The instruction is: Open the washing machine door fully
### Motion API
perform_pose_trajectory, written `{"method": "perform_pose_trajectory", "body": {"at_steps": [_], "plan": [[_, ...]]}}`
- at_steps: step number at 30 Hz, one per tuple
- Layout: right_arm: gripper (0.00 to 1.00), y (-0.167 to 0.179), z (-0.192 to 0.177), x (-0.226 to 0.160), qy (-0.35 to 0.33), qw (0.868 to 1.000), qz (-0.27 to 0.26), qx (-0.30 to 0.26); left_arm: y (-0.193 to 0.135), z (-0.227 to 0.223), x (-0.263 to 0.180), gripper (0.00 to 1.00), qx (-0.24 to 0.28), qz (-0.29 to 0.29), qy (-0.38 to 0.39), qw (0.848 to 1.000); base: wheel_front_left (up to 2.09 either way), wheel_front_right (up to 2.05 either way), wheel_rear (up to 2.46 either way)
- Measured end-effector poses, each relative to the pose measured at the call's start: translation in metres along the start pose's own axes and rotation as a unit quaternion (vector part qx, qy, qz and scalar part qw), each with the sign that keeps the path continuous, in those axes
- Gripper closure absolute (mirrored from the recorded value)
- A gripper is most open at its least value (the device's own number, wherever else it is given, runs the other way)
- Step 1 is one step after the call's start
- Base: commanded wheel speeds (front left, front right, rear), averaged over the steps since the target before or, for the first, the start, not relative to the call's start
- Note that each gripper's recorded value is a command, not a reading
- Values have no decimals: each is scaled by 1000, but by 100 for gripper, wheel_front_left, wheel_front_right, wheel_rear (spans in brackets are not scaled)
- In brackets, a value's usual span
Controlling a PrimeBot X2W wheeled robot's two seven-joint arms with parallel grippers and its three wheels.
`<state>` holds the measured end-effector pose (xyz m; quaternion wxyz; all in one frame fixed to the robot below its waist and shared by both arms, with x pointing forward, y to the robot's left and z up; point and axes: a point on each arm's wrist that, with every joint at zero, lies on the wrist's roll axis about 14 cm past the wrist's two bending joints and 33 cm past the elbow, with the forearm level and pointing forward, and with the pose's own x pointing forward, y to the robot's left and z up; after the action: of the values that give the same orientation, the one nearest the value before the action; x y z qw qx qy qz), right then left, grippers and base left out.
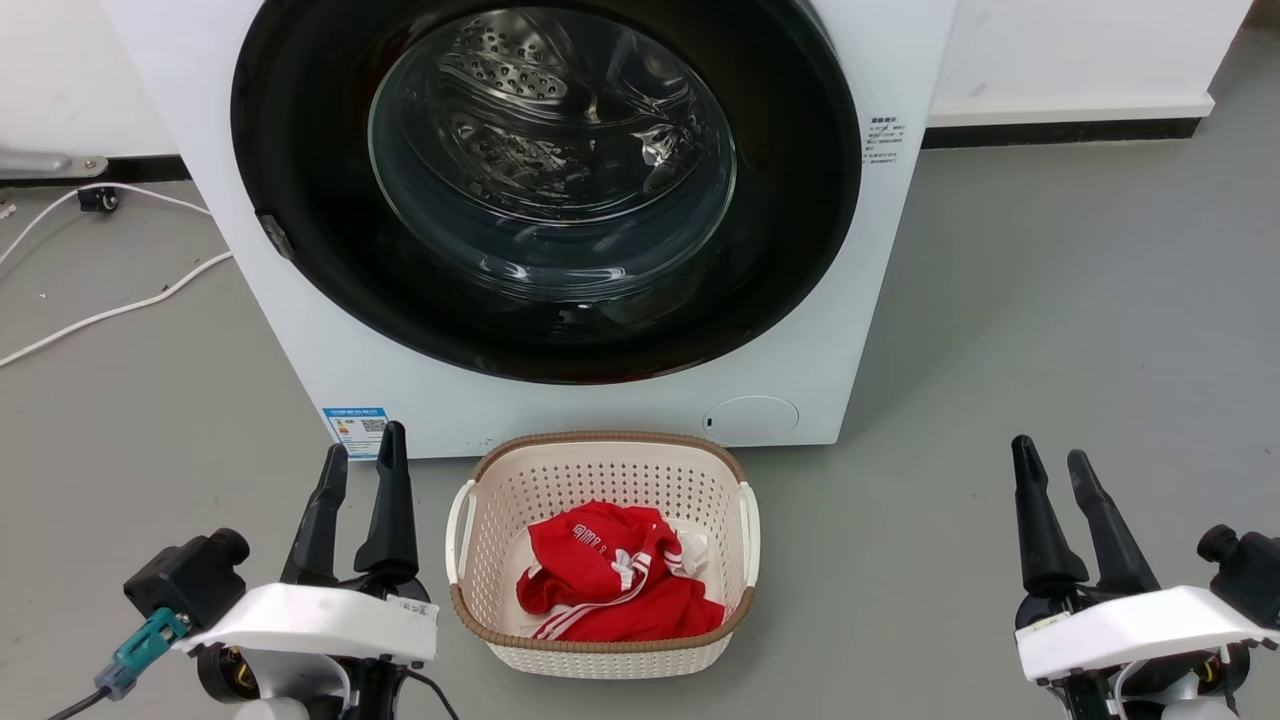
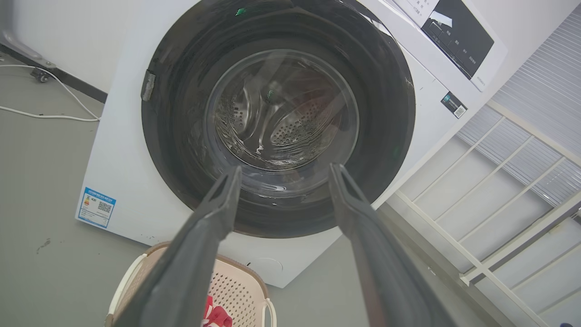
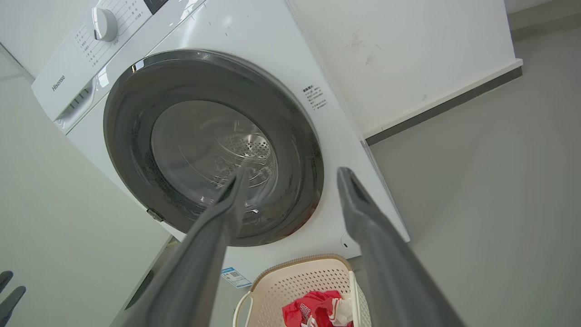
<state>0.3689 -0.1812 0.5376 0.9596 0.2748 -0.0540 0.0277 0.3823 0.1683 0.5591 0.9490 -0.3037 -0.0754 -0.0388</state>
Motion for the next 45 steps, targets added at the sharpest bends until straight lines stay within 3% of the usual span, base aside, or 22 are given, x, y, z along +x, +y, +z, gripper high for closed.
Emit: {"method": "perform_pose_trajectory", "body": {"at_steps": [20, 45], "plan": [[0, 5, -3, -5, 8, 993, 15, -116, 3, -3, -7, 0, 133, 1, -1, 991, 0, 0, 0], [0, 23, -1, -8, -3, 973, 51, -224, -8, 0, -12, 0, 242, -18, -22, 970, 0, 0, 0]]}}
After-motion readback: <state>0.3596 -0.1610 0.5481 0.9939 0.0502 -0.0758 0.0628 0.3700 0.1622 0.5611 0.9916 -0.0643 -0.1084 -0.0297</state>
